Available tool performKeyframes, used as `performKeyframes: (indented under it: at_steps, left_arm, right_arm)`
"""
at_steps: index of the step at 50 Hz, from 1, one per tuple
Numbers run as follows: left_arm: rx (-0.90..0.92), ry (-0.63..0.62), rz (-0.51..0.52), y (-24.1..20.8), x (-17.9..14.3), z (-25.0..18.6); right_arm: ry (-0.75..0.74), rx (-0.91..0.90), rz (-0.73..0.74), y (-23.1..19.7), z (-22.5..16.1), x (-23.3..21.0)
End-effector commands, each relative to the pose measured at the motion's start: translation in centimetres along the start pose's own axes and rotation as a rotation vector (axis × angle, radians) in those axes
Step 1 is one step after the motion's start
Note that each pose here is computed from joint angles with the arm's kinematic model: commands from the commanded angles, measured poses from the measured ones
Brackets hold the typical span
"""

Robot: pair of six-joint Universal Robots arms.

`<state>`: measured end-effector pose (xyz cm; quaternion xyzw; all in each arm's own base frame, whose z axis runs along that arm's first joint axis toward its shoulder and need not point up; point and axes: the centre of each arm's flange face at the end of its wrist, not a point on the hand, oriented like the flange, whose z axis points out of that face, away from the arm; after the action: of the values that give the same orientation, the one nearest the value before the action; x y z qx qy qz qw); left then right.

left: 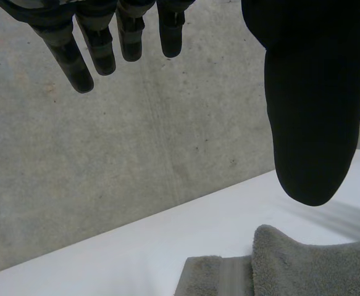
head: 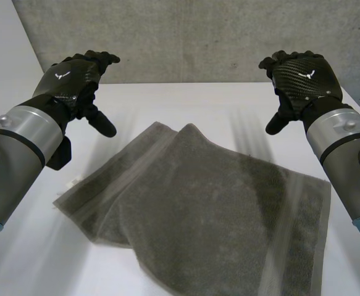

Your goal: Fold the towel.

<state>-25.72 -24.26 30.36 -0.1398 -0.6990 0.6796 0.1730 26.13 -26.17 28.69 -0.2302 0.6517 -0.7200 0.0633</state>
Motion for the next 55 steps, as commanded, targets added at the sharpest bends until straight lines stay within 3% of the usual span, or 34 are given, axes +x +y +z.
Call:
performKeyframes:
  at_steps: [1,4,14,19,30,55]
  left_arm:
    - [-0.013,0.002,0.01,0.3,0.0,0.2]
    - [-0.042,0.011,0.04,1.1,0.1,0.4]
    - [-0.207,0.059,0.308,5.6,0.2,0.4]
    - [-0.322,0.061,0.343,9.0,-0.5,-1.1]
    - [-0.531,0.026,0.304,14.1,-2.3,-4.7]
    - [-0.547,-0.062,0.223,17.7,-3.1,-5.3]
  right_arm:
    - [-0.009,-0.007,0.002,0.1,0.0,-0.3]
    - [-0.01,-0.013,0.002,0.3,0.1,-0.3]
    - [-0.005,-0.046,0.002,1.1,0.0,-0.2]
    - [-0.024,-0.141,0.005,3.2,-1.2,-0.6]
    - [-0.081,-0.301,0.005,7.6,-3.9,-1.8]
    - [-0.153,-0.388,0.014,10.0,-6.1,-2.9]
